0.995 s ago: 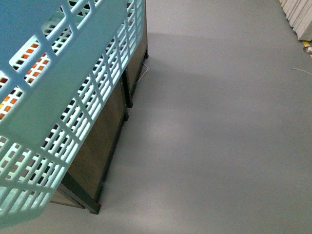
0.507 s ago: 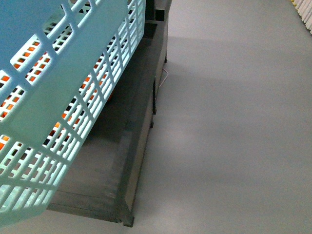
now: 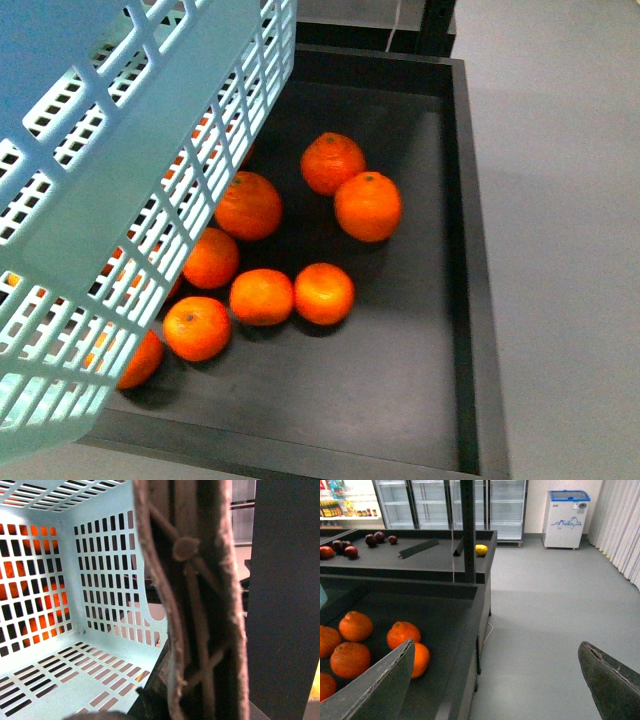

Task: Pick lemon and mango into basket

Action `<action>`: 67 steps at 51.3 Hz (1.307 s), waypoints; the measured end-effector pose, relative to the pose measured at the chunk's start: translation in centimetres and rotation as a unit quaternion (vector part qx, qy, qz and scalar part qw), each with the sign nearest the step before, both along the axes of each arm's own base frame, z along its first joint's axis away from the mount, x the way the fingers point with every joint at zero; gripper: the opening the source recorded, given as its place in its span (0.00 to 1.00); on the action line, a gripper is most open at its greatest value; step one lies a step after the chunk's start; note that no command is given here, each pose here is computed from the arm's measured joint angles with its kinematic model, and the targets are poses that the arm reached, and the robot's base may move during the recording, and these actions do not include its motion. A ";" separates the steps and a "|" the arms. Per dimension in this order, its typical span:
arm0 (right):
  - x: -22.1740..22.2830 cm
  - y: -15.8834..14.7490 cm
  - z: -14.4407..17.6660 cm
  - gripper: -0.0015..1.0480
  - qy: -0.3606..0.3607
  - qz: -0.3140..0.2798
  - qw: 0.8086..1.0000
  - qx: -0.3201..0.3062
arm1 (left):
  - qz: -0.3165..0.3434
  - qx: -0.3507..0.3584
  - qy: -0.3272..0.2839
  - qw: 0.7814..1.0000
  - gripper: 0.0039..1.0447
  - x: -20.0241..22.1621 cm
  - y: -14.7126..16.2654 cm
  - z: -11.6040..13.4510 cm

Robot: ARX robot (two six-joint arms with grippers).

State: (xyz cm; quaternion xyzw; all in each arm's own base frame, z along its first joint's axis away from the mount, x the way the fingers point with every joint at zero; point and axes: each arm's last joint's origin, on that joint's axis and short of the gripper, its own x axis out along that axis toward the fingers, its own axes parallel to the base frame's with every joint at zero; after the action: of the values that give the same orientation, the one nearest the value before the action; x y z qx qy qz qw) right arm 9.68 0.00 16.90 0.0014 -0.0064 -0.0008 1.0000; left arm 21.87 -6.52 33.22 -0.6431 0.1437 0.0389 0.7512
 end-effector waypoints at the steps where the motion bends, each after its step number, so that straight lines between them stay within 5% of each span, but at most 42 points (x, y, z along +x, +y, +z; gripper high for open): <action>1: 0.0 0.0 0.0 0.92 0.000 0.002 1.000 0.000 | 0.000 0.000 0.000 1.000 0.04 0.0 0.0 0.0; 67: 0.0 0.0 0.0 0.92 0.000 0.001 1.000 0.000 | 0.000 0.000 0.000 1.000 0.04 0.0 0.0 0.0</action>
State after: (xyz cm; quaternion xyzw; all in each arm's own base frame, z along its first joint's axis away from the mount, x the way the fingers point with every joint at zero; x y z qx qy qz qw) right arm 9.68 0.01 16.90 0.0014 -0.0064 -0.0002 1.0000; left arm 21.88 -6.52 33.23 -0.6431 0.1438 0.0387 0.7512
